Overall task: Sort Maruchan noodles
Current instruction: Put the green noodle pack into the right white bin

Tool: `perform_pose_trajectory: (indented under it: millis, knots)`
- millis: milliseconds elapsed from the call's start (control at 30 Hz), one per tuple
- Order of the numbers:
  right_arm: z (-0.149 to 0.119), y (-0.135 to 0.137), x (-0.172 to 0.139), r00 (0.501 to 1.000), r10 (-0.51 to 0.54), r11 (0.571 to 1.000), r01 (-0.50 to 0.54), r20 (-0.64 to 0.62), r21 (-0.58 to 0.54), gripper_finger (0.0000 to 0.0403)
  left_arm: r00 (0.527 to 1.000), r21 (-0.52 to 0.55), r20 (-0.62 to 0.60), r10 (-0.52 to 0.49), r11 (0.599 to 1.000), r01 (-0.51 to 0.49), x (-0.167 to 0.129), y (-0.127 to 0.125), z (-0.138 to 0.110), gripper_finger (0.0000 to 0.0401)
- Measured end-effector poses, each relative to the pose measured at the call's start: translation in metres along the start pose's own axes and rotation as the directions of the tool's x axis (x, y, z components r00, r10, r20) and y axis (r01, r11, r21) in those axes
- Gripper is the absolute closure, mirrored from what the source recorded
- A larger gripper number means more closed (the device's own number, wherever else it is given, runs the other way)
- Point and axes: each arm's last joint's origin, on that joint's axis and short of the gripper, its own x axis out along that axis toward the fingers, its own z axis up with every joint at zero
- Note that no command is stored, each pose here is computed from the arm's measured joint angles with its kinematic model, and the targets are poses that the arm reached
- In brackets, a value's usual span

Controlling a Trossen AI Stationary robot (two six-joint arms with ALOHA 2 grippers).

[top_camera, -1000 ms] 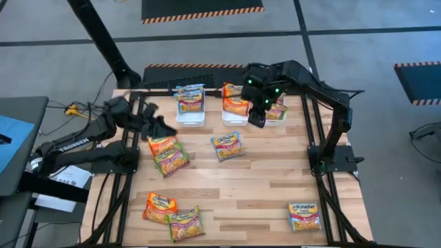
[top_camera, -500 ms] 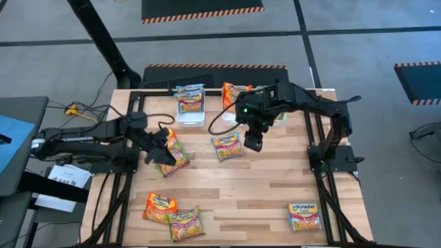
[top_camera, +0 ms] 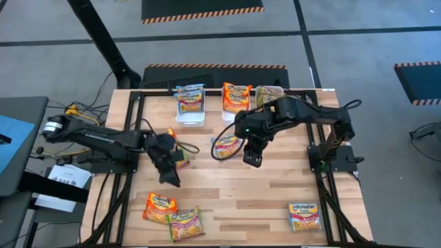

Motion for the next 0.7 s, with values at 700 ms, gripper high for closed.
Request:
perform_pose_trajectory:
  millis: [700]
  knots:
    - [0.006, -0.001, 0.0, 0.997, -0.032, 0.999, 0.03, 0.072, 0.024, 0.0207, 0.986, 0.034, -0.166, 0.016, 0.999, -0.01, 0.086, -0.001, -0.028, 0.0237]
